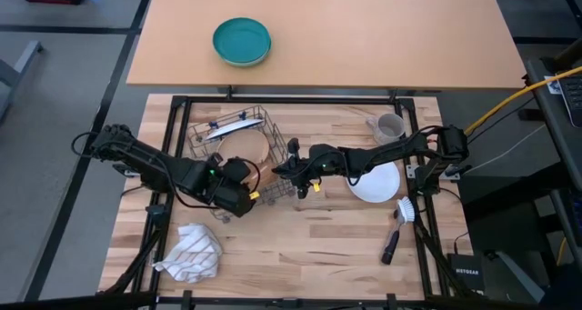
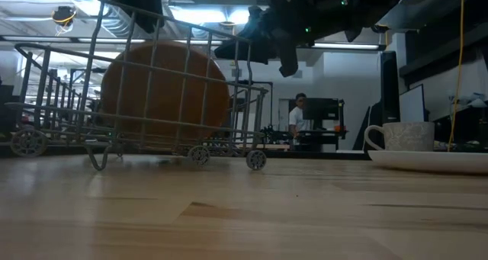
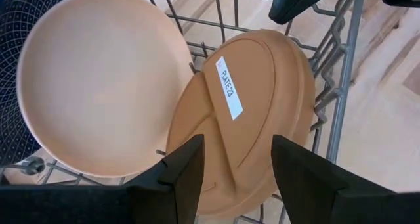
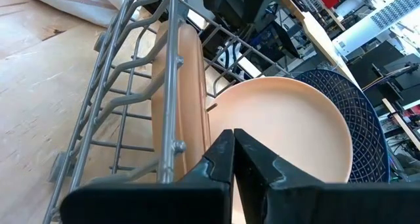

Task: Sort dishes
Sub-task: Adjust the light orange plate

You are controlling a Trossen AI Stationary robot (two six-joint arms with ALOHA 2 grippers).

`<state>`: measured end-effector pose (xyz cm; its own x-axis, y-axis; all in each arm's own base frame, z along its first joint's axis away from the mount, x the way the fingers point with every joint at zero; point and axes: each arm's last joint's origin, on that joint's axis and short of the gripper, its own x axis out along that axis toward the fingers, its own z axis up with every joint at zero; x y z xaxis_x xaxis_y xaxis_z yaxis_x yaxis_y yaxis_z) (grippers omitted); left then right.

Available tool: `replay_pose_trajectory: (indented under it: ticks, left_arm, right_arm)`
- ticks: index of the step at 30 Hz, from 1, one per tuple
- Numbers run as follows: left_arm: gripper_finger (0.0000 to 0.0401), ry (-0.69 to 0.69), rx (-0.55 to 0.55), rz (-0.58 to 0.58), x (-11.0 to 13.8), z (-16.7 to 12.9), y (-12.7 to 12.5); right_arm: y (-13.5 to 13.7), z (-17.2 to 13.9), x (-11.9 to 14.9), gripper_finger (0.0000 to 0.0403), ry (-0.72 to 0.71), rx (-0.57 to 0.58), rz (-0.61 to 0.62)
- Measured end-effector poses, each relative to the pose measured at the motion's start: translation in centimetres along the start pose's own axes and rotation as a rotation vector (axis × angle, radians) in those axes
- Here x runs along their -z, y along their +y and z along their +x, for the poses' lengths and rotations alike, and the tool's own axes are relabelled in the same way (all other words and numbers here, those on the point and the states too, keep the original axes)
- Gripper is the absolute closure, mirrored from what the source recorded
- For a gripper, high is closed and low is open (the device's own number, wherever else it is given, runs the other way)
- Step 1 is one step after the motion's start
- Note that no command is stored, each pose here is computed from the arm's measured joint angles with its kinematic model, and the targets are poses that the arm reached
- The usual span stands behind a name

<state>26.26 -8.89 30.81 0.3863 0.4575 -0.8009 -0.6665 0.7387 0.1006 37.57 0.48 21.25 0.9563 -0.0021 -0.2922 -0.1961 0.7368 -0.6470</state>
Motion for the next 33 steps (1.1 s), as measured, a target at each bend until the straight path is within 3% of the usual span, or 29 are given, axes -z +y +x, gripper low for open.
replay_pose_trajectory:
  ticks: [9, 19, 33]
  left_arm:
    - [0.0235, -0.011, 0.005, -0.06, 0.1, -0.7, 0.6]
    - [0.0235, -0.037, -0.273, -0.154, 0.8, -1.4, 3.9]
    - [0.0235, -0.036, -0.354, -0.203, -0.9, 0.2, 5.2]
  right_arm:
    - [-0.3, -0.4, -0.2, 0.0388, 0.022, 0.02, -0.001]
    - [-1.0, -1.3, -0.7, 0.0388, 0.049, 0.063, 0.0]
    - [-0.9, -1.3, -0.7, 0.0388, 0.056, 0.045, 0.011]
